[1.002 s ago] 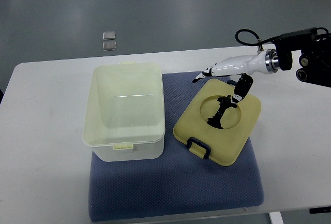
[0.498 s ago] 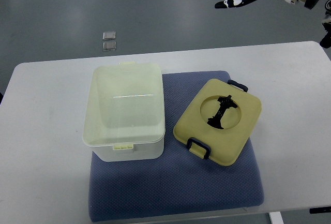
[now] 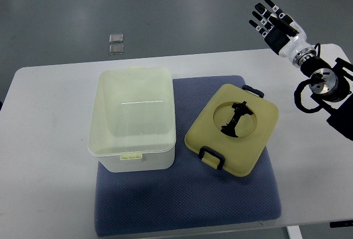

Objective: Open white storage box with right hand

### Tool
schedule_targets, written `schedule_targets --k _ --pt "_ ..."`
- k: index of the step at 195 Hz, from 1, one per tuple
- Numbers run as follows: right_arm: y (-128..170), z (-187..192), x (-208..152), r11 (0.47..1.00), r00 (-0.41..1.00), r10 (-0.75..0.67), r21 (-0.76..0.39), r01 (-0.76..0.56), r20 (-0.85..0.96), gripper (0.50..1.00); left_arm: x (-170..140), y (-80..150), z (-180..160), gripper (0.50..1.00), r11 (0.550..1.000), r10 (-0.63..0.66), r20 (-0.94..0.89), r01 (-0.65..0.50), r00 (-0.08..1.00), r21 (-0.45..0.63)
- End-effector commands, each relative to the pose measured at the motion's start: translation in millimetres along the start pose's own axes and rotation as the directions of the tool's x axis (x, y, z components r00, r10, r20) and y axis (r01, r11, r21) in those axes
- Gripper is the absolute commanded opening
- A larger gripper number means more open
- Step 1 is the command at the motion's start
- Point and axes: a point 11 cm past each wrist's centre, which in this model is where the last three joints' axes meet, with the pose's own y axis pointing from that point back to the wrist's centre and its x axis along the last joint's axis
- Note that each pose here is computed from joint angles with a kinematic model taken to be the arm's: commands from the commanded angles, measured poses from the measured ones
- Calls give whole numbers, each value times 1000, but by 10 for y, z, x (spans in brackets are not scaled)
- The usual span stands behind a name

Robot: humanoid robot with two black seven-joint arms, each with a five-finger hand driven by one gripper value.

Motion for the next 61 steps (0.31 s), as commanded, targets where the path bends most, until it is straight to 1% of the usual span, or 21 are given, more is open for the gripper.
schedule_targets --k 1,9,33,61 --pt "94 119 64 998 993 -22 60 15 113 930 0 0 0 1000 1000 0 -2 0 1000 0" --pt "130 123 93 996 991 -35 84 25 132 930 0 0 0 1000 1000 0 0 0 1000 0" --pt "183 176 91 994 984 -83 89 69 157 930 0 0 0 1000 1000 0 0 0 1000 0" --pt "193 170 108 993 984 -80 98 64 162 930 -31 0 2 1000 1000 -9 2 9 1000 -1"
